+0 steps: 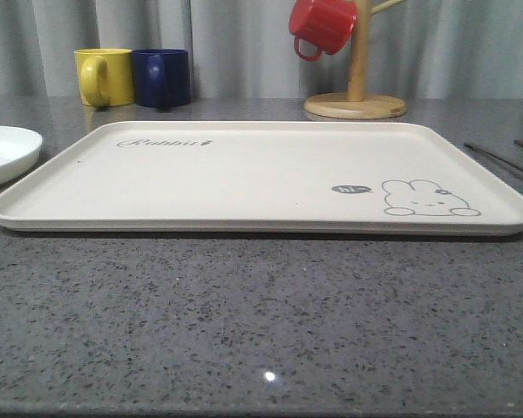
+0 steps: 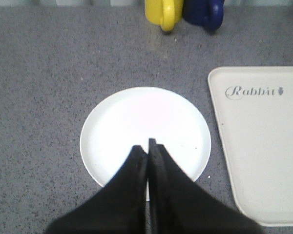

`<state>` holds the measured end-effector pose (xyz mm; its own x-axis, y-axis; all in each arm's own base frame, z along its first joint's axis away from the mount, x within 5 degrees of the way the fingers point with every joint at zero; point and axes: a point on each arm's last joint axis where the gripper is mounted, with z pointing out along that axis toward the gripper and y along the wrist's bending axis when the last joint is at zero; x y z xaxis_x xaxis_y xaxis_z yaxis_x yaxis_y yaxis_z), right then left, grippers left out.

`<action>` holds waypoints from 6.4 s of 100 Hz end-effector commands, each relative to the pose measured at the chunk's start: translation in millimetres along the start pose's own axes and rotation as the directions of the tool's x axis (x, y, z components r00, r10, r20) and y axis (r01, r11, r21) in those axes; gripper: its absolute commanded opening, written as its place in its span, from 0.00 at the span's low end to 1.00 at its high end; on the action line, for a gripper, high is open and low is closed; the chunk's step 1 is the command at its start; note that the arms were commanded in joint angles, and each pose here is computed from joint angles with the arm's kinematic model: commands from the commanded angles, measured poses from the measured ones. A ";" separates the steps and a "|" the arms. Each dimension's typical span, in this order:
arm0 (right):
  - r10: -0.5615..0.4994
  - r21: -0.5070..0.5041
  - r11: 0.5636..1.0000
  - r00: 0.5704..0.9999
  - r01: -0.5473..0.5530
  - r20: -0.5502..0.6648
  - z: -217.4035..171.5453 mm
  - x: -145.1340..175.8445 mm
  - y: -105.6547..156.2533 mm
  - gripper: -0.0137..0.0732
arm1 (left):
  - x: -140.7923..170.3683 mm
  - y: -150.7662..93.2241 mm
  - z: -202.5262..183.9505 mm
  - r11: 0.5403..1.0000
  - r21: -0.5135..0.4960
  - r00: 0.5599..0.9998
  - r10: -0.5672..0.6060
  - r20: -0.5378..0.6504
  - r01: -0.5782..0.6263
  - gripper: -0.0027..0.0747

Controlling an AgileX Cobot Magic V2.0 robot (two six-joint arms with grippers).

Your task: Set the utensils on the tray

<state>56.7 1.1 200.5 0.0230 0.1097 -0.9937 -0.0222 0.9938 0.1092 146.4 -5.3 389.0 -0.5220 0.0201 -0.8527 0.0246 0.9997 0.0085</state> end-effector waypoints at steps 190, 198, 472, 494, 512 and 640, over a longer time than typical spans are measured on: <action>-0.006 -0.007 1.000 0.992 0.007 0.123 -3.0 -14.8 1.4 0.08 | 2.9 72.2 230.0 0.983 -0.158 0.816 -0.168 -0.553 0.096 0.20; -0.006 -0.007 1.000 0.992 0.007 0.123 -3.0 -14.8 1.4 0.08 | 2.9 72.7 229.9 0.983 -0.156 0.816 -0.164 -0.554 0.092 0.02; -0.006 -0.007 1.000 0.992 0.007 0.123 -3.0 -14.8 1.4 0.08 | -68.7 -54.3 132.2 0.943 0.331 1.000 -0.013 -0.003 0.013 0.50; -0.006 -0.007 1.000 0.992 0.007 0.123 -3.0 -14.8 1.4 0.08 | -37.2 -25.0 76.0 0.971 0.233 0.985 -0.084 0.154 0.047 0.50; -0.006 -0.007 1.000 0.992 0.007 0.123 -3.0 -14.8 1.4 0.08 | 1.6 -17.6 37.7 0.981 0.191 0.951 -0.098 0.292 0.043 0.50; 0.069 0.058 0.997 0.881 -0.047 -0.469 77.6 -172.4 20.7 0.08 | 78.3 -11.1 -27.0 0.988 0.151 0.856 -0.063 0.514 -0.017 0.01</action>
<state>108.9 4.4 356.8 -0.4828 0.1459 -0.8635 0.0342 0.9884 0.1479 82.2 -17.0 321.7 -0.1015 -0.0357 -0.9942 0.1869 0.9809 -0.0544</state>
